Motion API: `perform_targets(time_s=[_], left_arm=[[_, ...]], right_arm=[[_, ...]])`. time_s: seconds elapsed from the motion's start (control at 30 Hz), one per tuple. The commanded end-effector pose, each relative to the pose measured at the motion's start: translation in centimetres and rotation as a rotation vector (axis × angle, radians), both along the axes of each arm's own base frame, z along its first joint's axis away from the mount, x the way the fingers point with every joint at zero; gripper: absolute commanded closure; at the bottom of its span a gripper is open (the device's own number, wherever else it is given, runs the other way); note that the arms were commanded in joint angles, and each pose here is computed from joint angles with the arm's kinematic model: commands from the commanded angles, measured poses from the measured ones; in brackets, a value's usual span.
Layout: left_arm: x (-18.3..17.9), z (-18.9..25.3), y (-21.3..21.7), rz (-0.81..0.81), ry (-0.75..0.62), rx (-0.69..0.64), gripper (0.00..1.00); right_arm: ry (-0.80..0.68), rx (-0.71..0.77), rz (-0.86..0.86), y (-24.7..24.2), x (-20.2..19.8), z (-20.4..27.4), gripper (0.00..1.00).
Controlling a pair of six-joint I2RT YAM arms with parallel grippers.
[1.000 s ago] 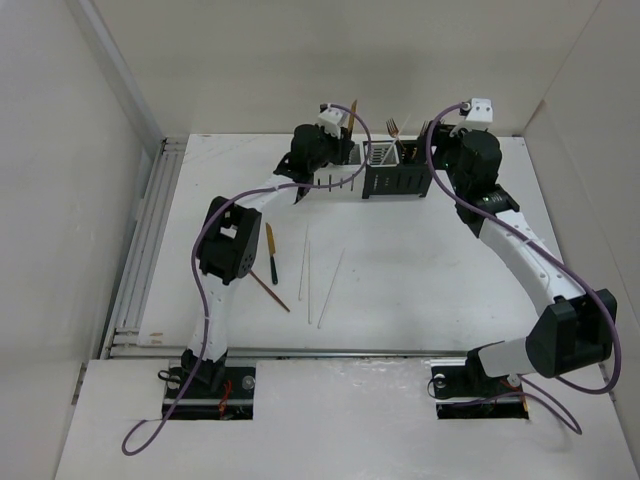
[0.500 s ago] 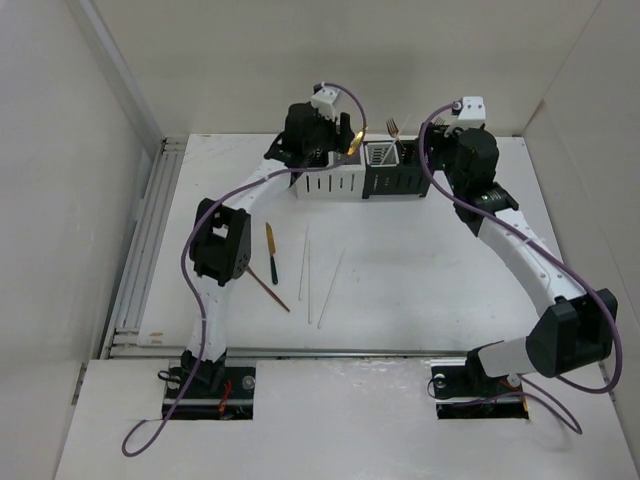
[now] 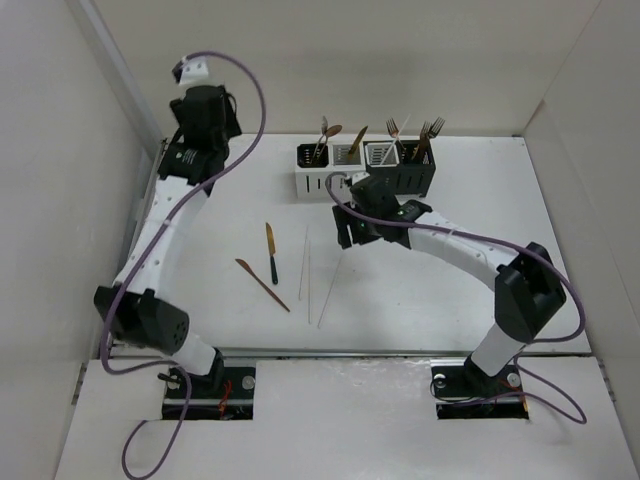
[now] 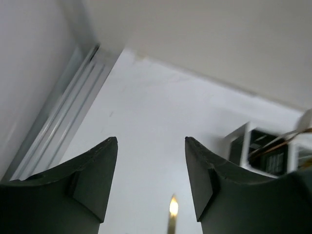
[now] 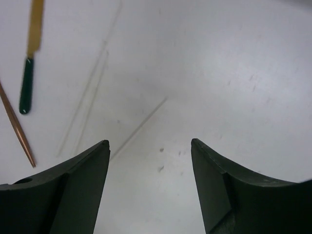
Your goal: Sort the eating utensils into containers
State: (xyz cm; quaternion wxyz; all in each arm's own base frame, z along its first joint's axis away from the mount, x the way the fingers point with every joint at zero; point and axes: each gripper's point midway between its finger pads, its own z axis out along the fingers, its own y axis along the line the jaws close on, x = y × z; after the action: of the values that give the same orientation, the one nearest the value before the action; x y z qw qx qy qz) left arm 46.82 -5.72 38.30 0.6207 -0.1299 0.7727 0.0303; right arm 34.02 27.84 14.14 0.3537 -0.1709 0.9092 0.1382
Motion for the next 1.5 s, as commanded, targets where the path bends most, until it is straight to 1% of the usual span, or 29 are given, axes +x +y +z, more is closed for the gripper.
perform_targets(time_s=[0.0,0.03,0.07,0.1,0.13,0.17,0.27,0.33,0.4,0.47,0.5,0.57,0.63,0.67,0.73,0.77,0.8,0.83,0.9,1.0,1.07,1.1,1.2,1.23,1.3,1.33,1.37,1.43,1.47], left_arm=[[-5.9,-9.3,4.3,0.180,0.292,-0.020,0.45],[-6.8,-10.5,4.9,0.184,0.312,-0.063,0.42],[-8.4,-13.8,5.2,0.177,0.389,-0.058,0.37],[-9.4,-14.8,5.5,0.172,0.410,-0.065,0.23],[-10.3,-14.1,6.2,0.178,0.373,-0.085,0.17],[-11.5,-16.0,6.5,0.179,0.414,-0.083,0.13],[-12.6,-16.2,7.9,0.204,0.389,-0.112,0.11],[-13.0,-17.2,8.1,0.207,0.403,-0.116,0.11],[-12.9,-16.9,8.5,0.208,0.383,-0.111,0.11],[-13.0,-16.7,8.2,0.198,0.374,-0.111,0.11],[-12.9,-16.6,7.8,0.188,0.375,-0.109,0.11],[-12.9,-16.7,7.6,0.173,0.379,-0.106,0.11],[-12.7,-16.9,7.6,0.173,0.381,-0.106,0.11],[-12.7,-16.9,7.6,0.173,0.381,-0.106,0.11],[-12.6,-17.2,7.6,0.174,0.390,-0.104,0.09],[-12.6,-17.2,7.6,0.174,0.390,-0.104,0.09],[-12.6,-17.2,7.6,0.174,0.390,-0.104,0.09],[-12.5,-17.2,7.4,0.163,0.392,-0.110,0.09],[-12.5,-17.2,7.4,0.163,0.392,-0.110,0.09],[-12.4,-16.8,7.4,0.162,0.383,-0.112,0.09],[-12.4,-16.9,7.2,0.153,0.384,-0.117,0.09],[-12.4,-16.9,7.0,0.142,0.386,-0.122,0.09],[-12.4,-17.0,6.7,0.117,0.394,-0.116,0.09],[-12.2,-16.6,6.5,0.108,0.386,-0.121,0.09],[-11.9,-16.9,6.3,0.086,0.396,-0.109,0.09],[-11.8,-17.3,5.9,0.066,0.410,-0.118,0.09],[-11.8,-17.4,5.7,0.048,0.414,-0.116,0.11],[-11.2,-17.7,5.0,-0.001,0.427,-0.138,0.11],[-11.2,-17.8,4.6,-0.023,0.430,-0.150,0.11]], right_arm=[[0.159,0.076,-0.088,0.2,-2.5,-1.6,0.28],[0.176,0.071,-0.082,0.8,-3.0,-2.2,0.28],[0.178,0.053,-0.087,1.3,-3.3,-2.6,0.28],[0.222,0.016,-0.090,1.4,-3.9,-4.1,0.28],[0.244,0.006,-0.093,1.8,-4.2,-4.7,0.29],[0.261,-0.005,-0.090,2.3,-4.5,-5.1,0.29],[0.313,-0.037,-0.059,4.1,-6.0,-7.0,0.30],[0.343,-0.061,-0.055,4.7,-6.8,-8.2,0.30],[0.370,-0.078,-0.098,4.3,-7.0,-9.2,0.32],[0.403,-0.104,-0.100,4.7,-8.1,-10.6,0.37],[0.416,-0.108,-0.114,4.7,-8.2,-10.7,0.37],[0.434,-0.181,-0.110,4.8,-9.6,-11.6,0.39],[0.449,-0.215,-0.122,4.5,-10.2,-12.5,0.40],[0.463,-0.241,-0.113,4.2,-11.0,-13.4,0.42],[0.491,-0.262,-0.112,3.8,-11.6,-15.0,0.57],[0.496,-0.284,-0.118,3.3,-11.7,-15.7,0.67],[0.509,-0.324,-0.128,2.5,-12.1,-17.0,0.78],[0.507,-0.331,-0.149,2.1,-12.2,-17.2,1.00],[0.541,-0.350,-0.208,0.0,-12.0,-18.6,1.00],[0.502,-0.318,-0.298,-2.3,-9.7,-17.5,1.00],[0.455,-0.288,-0.316,-2.8,-8.1,-16.0,1.00],[0.423,-0.284,-0.319,-3.0,-7.2,-15.3,1.00],[0.269,-0.254,-0.280,-2.1,-3.5,-10.5,1.00],[0.199,-0.217,-0.269,-1.0,-1.7,-7.9,1.00],[0.083,-0.201,-0.233,-0.5,0.2,-3.5,1.00],[0.008,-0.189,-0.255,-0.8,1.9,-1.1,1.00],[-0.086,-0.121,-0.280,-0.6,4.3,2.7,1.00],[-0.229,-0.053,-0.288,-1.6,6.9,8.5,1.00],[-0.306,-0.012,-0.329,-3.3,9.1,11.5,1.00]])
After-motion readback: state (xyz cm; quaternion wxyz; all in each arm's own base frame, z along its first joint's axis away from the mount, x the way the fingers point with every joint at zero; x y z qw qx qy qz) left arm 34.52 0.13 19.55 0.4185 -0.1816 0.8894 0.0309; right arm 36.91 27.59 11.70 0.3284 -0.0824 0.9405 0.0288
